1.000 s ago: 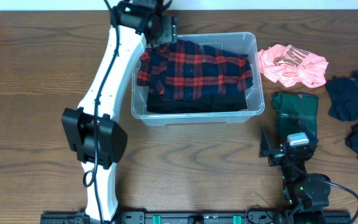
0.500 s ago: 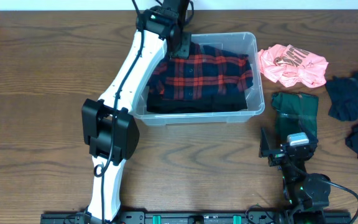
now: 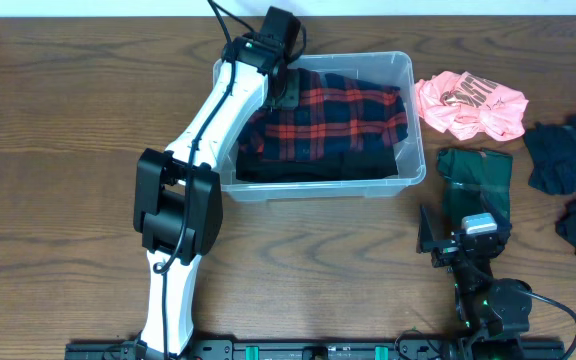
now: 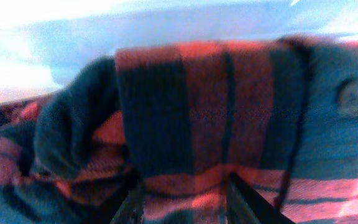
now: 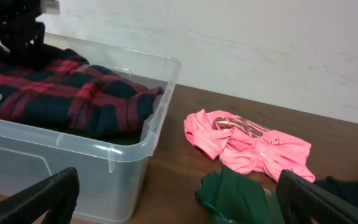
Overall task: Pack container
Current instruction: 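Withdraw the left arm up and to the left of the bin, then reach the right gripper to the pink t-shirt and grasp it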
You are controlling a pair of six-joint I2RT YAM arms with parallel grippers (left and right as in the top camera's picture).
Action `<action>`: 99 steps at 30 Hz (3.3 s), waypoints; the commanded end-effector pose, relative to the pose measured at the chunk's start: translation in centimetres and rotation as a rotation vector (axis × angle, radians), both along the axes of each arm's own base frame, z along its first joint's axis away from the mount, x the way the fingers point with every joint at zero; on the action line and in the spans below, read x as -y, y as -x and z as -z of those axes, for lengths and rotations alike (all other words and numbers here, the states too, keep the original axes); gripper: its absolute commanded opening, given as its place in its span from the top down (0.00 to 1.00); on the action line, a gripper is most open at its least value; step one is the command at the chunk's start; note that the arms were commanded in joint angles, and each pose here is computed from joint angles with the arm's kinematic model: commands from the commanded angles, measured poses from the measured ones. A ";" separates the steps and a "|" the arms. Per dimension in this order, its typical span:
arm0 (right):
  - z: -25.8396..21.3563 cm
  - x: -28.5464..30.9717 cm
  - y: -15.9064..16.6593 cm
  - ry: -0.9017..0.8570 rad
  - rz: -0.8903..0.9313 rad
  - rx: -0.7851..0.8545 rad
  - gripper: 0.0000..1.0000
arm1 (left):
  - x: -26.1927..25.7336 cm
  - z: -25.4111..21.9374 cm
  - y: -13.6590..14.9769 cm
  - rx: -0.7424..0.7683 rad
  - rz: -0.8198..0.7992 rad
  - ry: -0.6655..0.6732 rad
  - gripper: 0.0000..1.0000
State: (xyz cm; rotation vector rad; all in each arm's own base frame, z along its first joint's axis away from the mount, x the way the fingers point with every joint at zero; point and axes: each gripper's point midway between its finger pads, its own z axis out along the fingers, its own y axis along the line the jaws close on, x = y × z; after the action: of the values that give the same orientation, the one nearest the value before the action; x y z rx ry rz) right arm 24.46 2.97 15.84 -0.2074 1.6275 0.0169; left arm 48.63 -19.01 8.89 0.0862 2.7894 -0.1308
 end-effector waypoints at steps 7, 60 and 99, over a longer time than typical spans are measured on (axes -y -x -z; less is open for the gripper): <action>0.1 0.4 0.0 -0.014 0.018 -0.002 0.01 | -0.1 -0.8 0.2 -0.004 -0.043 0.022 0.57; -14.0 -0.1 -2.5 0.012 -0.005 -0.078 0.01 | -22.4 -20.0 8.7 0.165 -0.317 -0.043 0.02; -7.7 9.0 -14.3 -0.246 0.237 -0.834 0.01 | -22.4 -19.4 9.9 0.111 -0.316 -0.048 0.02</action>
State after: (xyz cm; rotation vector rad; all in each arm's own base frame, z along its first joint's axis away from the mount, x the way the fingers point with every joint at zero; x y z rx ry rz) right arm 38.17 -4.31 23.85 0.1450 2.4466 0.1540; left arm 38.88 3.10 28.57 -0.3273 2.6419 0.0079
